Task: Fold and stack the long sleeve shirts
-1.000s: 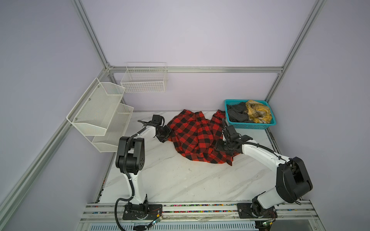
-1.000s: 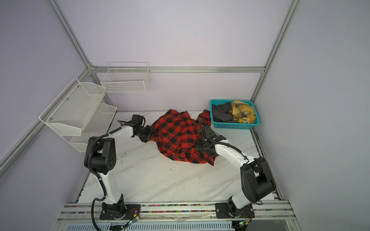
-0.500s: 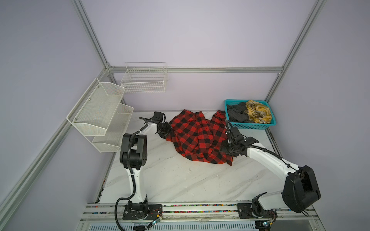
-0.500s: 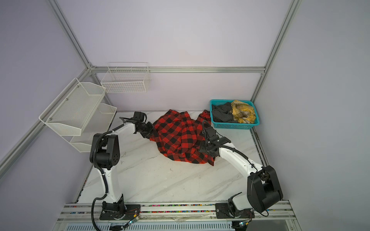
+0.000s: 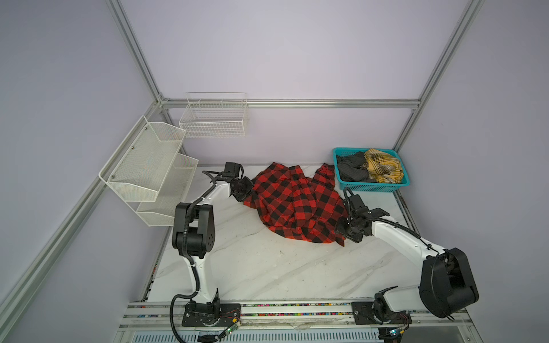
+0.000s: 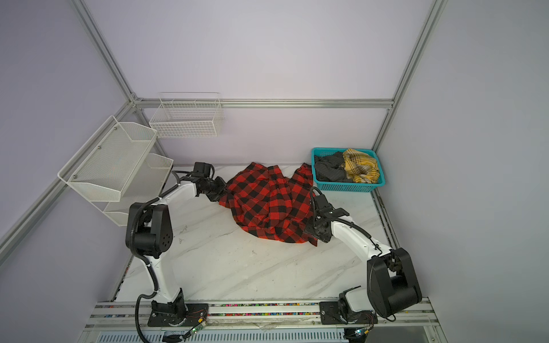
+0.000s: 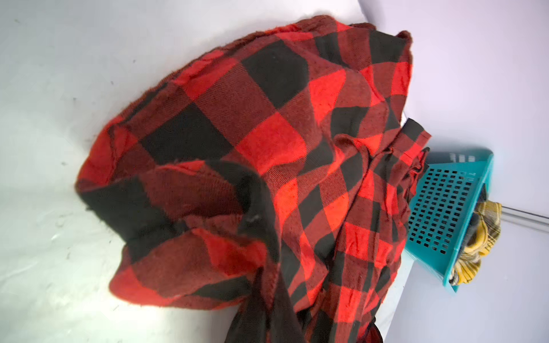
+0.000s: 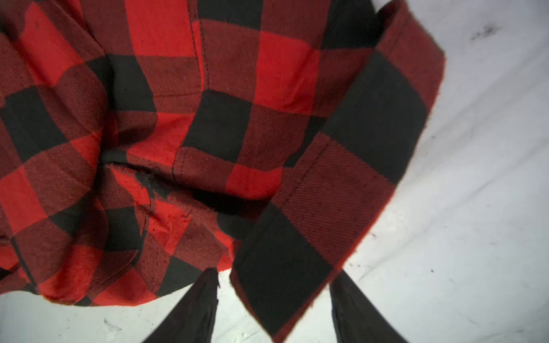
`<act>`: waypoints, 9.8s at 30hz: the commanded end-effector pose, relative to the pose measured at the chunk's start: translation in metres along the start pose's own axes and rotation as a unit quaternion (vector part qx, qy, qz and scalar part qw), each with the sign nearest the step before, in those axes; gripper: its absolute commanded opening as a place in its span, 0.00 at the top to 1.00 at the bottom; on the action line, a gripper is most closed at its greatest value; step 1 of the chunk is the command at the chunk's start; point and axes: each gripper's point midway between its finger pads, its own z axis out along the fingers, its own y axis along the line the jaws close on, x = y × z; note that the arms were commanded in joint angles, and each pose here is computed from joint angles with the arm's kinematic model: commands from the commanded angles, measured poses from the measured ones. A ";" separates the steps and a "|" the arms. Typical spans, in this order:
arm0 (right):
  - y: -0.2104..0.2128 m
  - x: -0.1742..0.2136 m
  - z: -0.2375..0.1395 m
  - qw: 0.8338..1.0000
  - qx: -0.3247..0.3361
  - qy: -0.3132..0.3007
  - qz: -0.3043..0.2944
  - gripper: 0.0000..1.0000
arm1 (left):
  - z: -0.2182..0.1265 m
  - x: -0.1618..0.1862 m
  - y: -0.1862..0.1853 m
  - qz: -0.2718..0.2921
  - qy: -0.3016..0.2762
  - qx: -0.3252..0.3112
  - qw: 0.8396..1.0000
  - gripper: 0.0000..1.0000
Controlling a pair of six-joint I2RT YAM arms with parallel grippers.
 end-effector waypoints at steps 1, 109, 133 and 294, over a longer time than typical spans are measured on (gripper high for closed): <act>0.018 -0.009 0.001 0.999 -0.031 -0.010 -0.003 0.58 | -0.023 -0.001 0.009 0.000 -0.020 0.001 1.000 1.00; 0.183 -0.020 0.053 0.961 -0.023 -0.051 -0.272 0.29 | -0.137 0.146 0.143 -0.022 -0.013 -0.161 0.987 0.27; 0.210 -0.044 0.096 0.955 -0.110 0.014 -0.276 0.39 | -0.176 0.198 0.191 -0.114 0.005 -0.202 0.973 0.29; 0.015 -0.021 -0.116 0.990 -0.012 -0.134 -0.031 1.00 | -0.183 0.177 0.213 -0.184 -0.056 -0.225 0.955 1.00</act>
